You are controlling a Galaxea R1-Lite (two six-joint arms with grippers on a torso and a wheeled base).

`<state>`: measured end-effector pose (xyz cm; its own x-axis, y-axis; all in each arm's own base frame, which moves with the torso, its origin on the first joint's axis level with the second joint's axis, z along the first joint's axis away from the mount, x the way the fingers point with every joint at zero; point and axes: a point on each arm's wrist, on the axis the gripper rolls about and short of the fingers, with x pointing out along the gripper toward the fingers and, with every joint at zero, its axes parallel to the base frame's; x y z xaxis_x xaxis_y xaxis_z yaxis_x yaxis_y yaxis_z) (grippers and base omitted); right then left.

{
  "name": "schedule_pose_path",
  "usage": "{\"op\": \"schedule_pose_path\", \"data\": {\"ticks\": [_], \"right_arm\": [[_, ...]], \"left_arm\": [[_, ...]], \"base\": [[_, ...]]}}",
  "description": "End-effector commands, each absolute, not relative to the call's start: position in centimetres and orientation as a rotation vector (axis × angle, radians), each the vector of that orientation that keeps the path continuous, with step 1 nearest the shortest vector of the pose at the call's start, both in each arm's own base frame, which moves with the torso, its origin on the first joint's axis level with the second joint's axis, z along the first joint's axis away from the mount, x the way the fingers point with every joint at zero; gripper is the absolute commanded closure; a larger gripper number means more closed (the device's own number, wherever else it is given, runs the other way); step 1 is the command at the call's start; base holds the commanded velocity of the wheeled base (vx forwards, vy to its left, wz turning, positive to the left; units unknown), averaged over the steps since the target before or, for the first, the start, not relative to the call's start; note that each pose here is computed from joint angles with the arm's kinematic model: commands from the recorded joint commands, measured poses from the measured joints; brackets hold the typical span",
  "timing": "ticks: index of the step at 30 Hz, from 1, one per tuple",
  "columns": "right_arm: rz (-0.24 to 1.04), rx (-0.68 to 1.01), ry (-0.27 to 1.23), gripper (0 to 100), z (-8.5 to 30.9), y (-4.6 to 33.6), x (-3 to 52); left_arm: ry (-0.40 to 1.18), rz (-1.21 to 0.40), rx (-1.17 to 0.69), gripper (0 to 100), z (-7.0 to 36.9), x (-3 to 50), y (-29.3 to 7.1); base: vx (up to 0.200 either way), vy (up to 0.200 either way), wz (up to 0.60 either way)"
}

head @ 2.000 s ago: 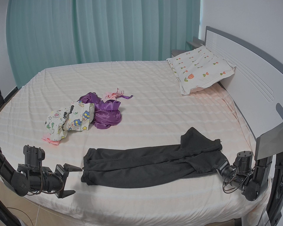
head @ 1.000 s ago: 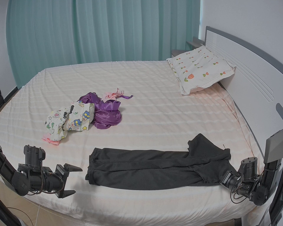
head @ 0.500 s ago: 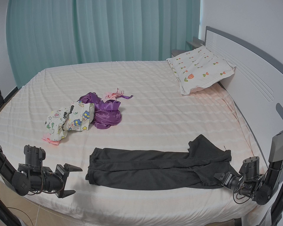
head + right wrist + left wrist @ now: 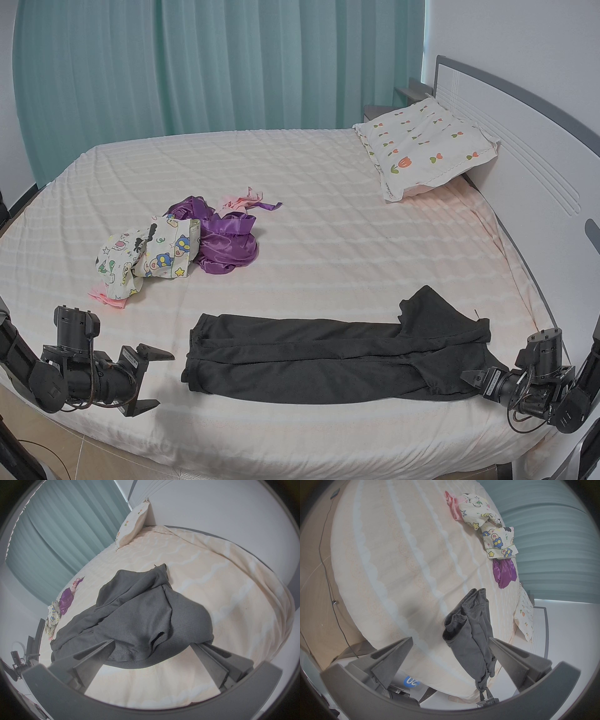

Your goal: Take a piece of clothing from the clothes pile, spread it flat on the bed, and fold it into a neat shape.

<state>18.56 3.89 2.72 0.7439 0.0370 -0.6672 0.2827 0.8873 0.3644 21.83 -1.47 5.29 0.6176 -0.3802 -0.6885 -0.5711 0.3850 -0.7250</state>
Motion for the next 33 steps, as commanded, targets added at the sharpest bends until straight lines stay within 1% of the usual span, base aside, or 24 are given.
{"op": "schedule_pose_path", "data": {"ticks": [1,4,8,11,14,16,18,21,23,24,28,30,33], "right_arm": [[-0.125,0.48,0.661,0,4.0,3.7,18.1],[-0.103,0.508,0.618,0,4.8,3.8,18.3],[-0.123,0.539,0.587,0,5.2,3.4,19.1],[-0.103,0.556,0.608,0,5.0,3.4,19.1],[-0.072,0.596,0.619,0,5.0,3.5,19.1],[-0.068,0.609,0.617,0,5.1,3.5,19.1],[-0.068,0.609,0.617,0,5.1,3.5,19.1],[-0.069,0.607,0.635,0,4.8,3.6,19.1],[-0.069,0.607,0.633,0,4.8,3.6,19.2],[-0.068,0.607,0.64,0,4.7,3.6,19.2],[-0.063,0.606,0.644,0,4.7,3.7,19.1],[-0.061,0.606,0.643,0,4.7,3.7,19.1],[-0.061,0.606,0.646,0,4.7,3.7,19.1]], "left_arm": [[0.963,0.152,-1.221,0,5.2,21.8,-1.5],[0.958,0.152,-1.22,0,5.2,22.0,-1.5],[0.9,0.139,-1.221,0,6.2,23.3,-1.8],[0.833,0.152,-1.213,0,7.0,25.1,-2.3],[0.77,0.161,-1.173,0,7.4,28.3,-3.4],[0.745,0.158,-1.154,0,7.7,30.1,-3.9],[0.759,0.147,-1.126,0,7.9,31.9,-4.5],[0.82,0.128,-1.036,0,7.0,34.6,-6.4],[0.829,0.128,-1.01,0,6.6,35.2,-6.8],[0.831,0.123,-0.929,0,5.9,36.8,-7.8],[0.83,0.06,-0.821,0,5.3,38.5,-9.2],[0.822,0.045,-0.802,0,5.5,38.8,-9.3],[0.861,-0.004,-0.659,0,4.3,39.5,-10.0]], "base": [[0.0,0.0,0.0],[0.0,0.0,0.0],[0.0,0.0,0.0],[0.0,0.0,0.0],[0.0,0.0,0.0],[0.0,0.0,0.0],[0.0,0.0,0.0],[0.0,0.0,0.0],[0.0,0.0,0.0],[0.0,0.0,0.0],[0.0,0.0,0.0],[0.0,0.0,0.0],[0.0,0.0,0.0]]}}
